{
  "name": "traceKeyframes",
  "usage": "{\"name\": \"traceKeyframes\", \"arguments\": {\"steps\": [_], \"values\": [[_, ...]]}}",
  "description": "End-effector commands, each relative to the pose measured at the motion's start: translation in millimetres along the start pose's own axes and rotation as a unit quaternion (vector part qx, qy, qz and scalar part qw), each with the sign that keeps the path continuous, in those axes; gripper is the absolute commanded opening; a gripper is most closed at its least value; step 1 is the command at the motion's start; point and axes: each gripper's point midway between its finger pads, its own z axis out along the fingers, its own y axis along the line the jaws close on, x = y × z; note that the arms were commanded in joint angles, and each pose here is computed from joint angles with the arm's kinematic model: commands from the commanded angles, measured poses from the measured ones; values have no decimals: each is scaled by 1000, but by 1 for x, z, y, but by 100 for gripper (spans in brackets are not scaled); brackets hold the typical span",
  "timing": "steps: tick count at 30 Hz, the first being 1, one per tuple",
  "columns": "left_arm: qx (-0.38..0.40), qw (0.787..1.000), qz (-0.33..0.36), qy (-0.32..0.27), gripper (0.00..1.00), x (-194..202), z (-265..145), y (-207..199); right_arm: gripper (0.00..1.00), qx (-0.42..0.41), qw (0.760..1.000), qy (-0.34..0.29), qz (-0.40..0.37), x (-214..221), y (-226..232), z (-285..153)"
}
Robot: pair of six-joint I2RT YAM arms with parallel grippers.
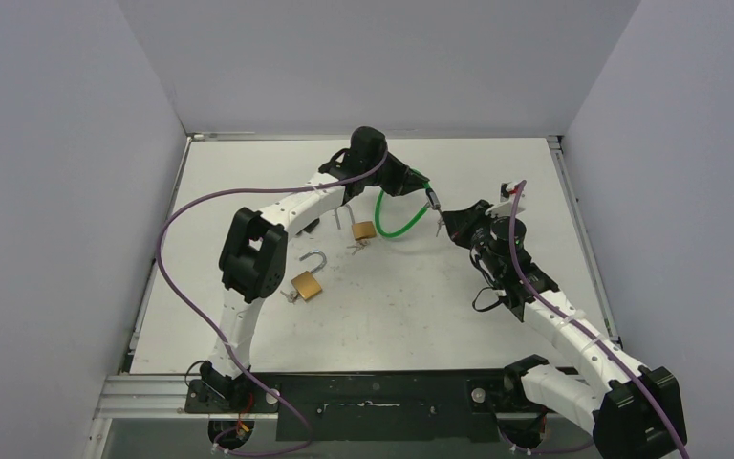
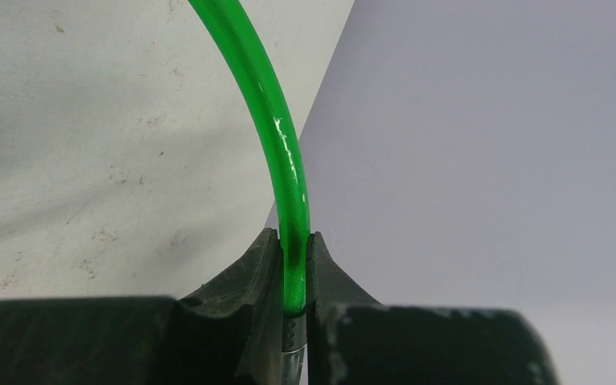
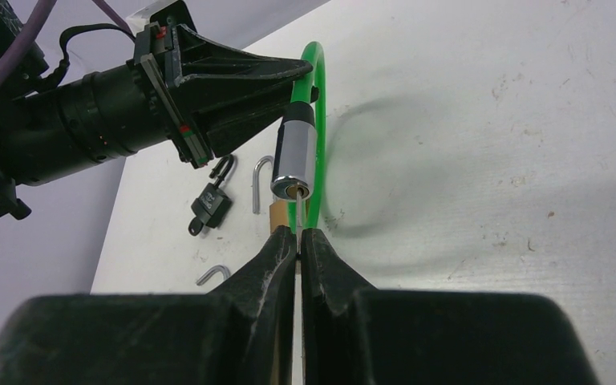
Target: Unlock with the key
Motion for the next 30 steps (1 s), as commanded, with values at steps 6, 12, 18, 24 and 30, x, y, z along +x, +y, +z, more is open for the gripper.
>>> {"name": "traceKeyframes", "arguments": {"steps": [6,12,18,24,30], "values": [[73,997,19,19,0,17,-38,-54,0,-6,999,-47,13,-26,10,7],[86,996,16,28,0,22,-43,-60,0,2,999,-50,14,-27,7,10],[93,995,14,37,0,27,-46,-64,0,5,999,-49,14,-27,5,12],[110,992,-1,64,0,39,-50,-69,0,4,999,-49,16,-28,7,16],[132,986,-19,101,0,59,-55,-78,0,10,998,-56,20,-31,6,21]]}}
